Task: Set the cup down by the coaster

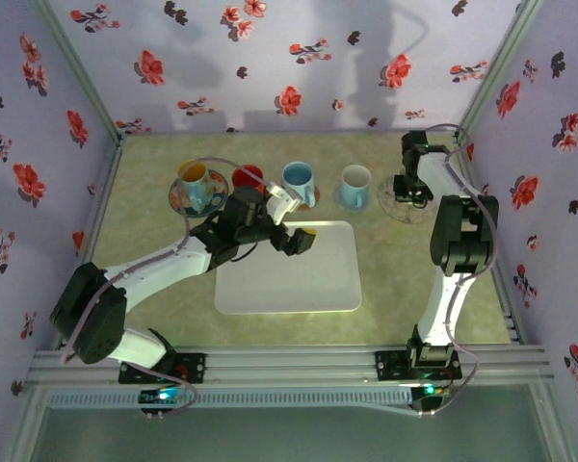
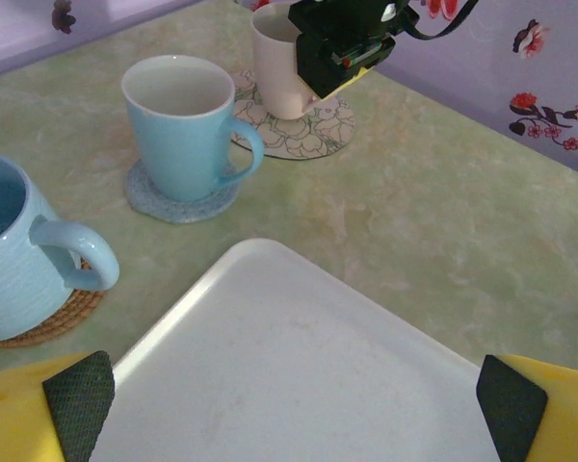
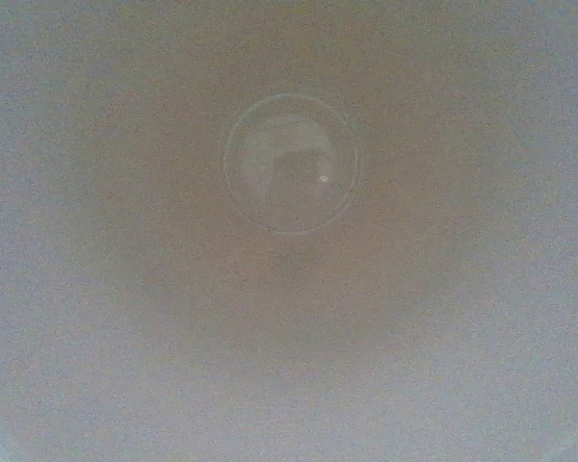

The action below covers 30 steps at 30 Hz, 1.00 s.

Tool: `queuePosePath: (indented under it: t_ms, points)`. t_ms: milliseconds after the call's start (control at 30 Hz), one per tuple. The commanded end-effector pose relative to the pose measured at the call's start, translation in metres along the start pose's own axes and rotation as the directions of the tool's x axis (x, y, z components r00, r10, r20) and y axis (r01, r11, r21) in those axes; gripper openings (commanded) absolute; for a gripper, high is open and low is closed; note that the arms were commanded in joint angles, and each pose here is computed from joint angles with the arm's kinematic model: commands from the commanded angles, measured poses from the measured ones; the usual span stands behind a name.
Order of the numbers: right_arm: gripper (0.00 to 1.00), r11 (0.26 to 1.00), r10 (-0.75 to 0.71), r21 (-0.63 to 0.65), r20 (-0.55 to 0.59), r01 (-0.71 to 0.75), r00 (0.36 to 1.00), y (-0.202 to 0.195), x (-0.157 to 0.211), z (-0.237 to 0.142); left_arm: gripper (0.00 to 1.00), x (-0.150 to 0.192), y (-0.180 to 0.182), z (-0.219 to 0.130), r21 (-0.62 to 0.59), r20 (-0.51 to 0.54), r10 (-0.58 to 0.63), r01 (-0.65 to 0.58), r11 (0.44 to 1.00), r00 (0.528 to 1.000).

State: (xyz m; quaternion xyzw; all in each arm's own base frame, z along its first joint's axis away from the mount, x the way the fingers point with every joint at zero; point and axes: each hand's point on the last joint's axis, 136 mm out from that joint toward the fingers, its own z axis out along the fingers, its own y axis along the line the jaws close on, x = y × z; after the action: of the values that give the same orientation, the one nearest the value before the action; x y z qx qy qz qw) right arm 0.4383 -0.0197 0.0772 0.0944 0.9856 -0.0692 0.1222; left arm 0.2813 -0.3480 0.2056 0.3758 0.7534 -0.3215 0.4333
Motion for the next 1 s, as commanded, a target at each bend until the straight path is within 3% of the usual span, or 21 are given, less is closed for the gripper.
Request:
queuePosePath:
  t_ms: [0,233,367,733,967]
  points:
    - [0.13,1.0,0.024,-0.006,0.033,-0.023,0.999,-0.001,-0.013,-0.003,1.0,-0.014,-0.006,-0.003,0.017,0.019,0.038,-0.038,0.999,0.999]
    - [0.16,1.0,0.026,-0.011,0.026,-0.026,0.999,0.0,-0.011,-0.002,1.0,-0.015,-0.006,-0.003,0.017,0.018,0.037,-0.037,0.999,0.999]
    - [0.25,1.0,0.026,-0.008,0.022,-0.026,0.999,-0.002,-0.01,-0.003,1.0,-0.016,-0.007,-0.003,0.018,0.02,0.038,-0.039,0.999,0.999]
    - [0.37,0.999,0.029,-0.015,0.03,-0.028,0.999,-0.003,-0.008,-0.016,1.0,-0.017,-0.005,-0.004,0.006,0.019,0.038,-0.038,0.999,0.999]
    - [0.54,0.998,0.049,-0.034,0.071,-0.047,0.996,-0.006,-0.007,-0.04,1.0,-0.023,-0.002,-0.013,-0.027,0.018,0.099,-0.099,0.995,0.995]
